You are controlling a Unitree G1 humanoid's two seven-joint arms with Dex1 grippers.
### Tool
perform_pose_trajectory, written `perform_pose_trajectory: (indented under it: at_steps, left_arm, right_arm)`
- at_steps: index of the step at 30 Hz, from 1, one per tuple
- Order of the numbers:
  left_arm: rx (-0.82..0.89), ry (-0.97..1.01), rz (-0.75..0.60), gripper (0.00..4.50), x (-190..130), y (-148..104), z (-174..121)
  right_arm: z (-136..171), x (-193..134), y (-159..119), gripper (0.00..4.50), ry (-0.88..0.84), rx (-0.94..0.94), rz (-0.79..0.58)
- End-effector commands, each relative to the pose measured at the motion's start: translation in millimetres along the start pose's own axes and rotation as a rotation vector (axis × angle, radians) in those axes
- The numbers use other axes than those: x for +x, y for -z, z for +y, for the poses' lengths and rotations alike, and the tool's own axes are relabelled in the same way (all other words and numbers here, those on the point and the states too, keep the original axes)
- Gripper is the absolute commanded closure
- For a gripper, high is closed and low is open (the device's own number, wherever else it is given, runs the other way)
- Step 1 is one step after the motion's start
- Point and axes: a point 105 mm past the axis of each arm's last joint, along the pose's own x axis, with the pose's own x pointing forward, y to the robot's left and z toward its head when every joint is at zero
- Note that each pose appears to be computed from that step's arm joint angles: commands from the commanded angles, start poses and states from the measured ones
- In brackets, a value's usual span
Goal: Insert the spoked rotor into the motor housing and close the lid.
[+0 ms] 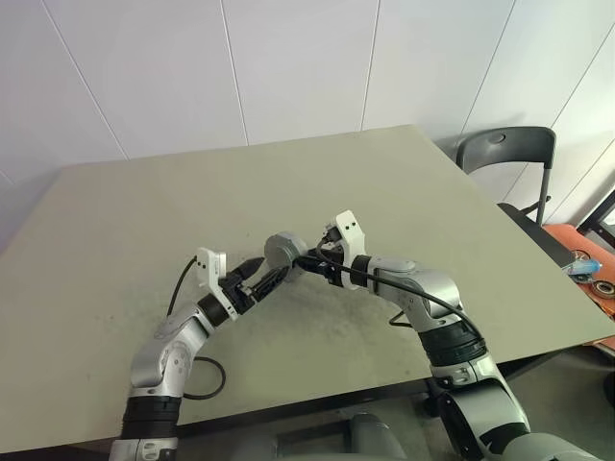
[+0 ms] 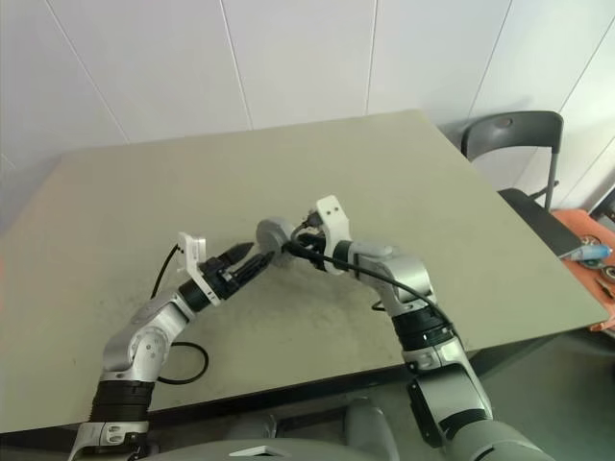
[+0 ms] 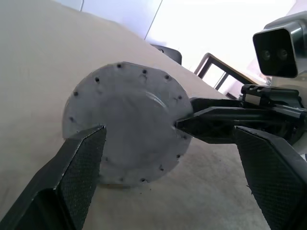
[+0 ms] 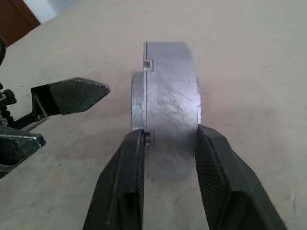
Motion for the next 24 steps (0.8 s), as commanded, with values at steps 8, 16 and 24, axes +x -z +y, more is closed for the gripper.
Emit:
perform_pose_trajectory:
  at_steps: [8, 16, 24]
  left_arm:
    - [0.038, 0.032, -0.039, 0.00, 7, -15, -12]
    - [-0.056, 0.015, -0.143, 0.00, 2, -40, -10]
    - [-0.140, -0.051, -0.177, 0.00, 0, -46, 4]
  right_arm:
    - [0, -3, -13, 3.32, -0.011, 0.056, -0.078]
    - [-7, -8, -46, 3.32, -0.062, 0.390, -0.312]
    - [-13, -12, -61, 3.32, -0.109, 0.629, -0.447]
